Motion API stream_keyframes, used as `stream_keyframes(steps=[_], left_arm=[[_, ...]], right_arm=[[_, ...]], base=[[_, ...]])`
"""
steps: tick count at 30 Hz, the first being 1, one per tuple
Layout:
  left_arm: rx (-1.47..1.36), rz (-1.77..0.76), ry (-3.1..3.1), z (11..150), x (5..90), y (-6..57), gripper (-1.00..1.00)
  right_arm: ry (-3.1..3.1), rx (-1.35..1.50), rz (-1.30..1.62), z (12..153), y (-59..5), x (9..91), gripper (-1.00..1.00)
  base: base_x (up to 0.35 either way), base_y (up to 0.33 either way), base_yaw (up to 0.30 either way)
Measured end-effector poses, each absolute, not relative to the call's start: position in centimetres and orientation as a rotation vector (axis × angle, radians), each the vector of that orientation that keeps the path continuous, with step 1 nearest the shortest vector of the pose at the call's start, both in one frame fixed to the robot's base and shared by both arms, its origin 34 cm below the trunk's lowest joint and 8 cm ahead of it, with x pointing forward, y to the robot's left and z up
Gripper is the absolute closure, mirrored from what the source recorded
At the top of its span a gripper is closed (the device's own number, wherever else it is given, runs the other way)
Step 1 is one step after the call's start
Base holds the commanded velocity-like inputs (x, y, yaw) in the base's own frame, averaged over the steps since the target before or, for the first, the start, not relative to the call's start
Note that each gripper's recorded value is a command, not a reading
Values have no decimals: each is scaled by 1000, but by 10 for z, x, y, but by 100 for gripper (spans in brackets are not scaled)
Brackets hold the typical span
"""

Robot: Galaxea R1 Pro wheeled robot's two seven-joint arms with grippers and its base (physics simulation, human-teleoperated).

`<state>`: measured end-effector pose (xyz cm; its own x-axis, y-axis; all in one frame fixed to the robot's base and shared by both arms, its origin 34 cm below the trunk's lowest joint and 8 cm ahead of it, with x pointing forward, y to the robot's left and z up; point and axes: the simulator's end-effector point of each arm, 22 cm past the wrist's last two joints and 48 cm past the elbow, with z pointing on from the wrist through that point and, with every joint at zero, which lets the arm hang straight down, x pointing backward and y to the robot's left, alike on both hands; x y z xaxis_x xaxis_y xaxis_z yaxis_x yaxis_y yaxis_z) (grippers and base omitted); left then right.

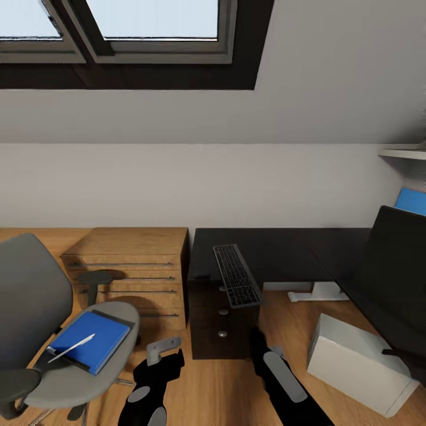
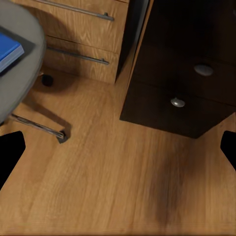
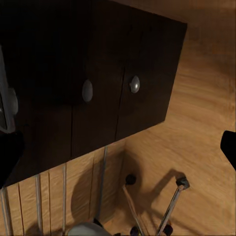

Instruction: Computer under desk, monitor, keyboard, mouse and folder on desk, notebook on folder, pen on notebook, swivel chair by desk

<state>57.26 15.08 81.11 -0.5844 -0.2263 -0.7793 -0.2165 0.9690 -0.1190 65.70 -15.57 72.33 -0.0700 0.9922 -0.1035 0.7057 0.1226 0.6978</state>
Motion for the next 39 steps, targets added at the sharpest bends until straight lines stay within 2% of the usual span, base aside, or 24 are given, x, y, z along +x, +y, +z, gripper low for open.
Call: stream_keyframes(steps=[8,21,34,36,39], left_arm=[[-304,-11,2216,812,572,150,-100],[-283,20,2301,797,558,149,-100],[-234,129,2496,733,512,160,-100],[-228,184,2547,711,496,177,-100],[-361,202,2581,662,461,203,-100]], right_arm=[[1908,1660,462,676,-200,626,-100],[2145,1447,-25,612,-285,536,-100],[2259,1328,-31,589,-290,483,-100],[2259,1305,-5,588,-290,478,-100],[2185,1269,-7,599,-298,483,-100]], base=[[-25,-6,0],[-1,0,0],[0,0,0],[0,0,0],[0,0,0]])
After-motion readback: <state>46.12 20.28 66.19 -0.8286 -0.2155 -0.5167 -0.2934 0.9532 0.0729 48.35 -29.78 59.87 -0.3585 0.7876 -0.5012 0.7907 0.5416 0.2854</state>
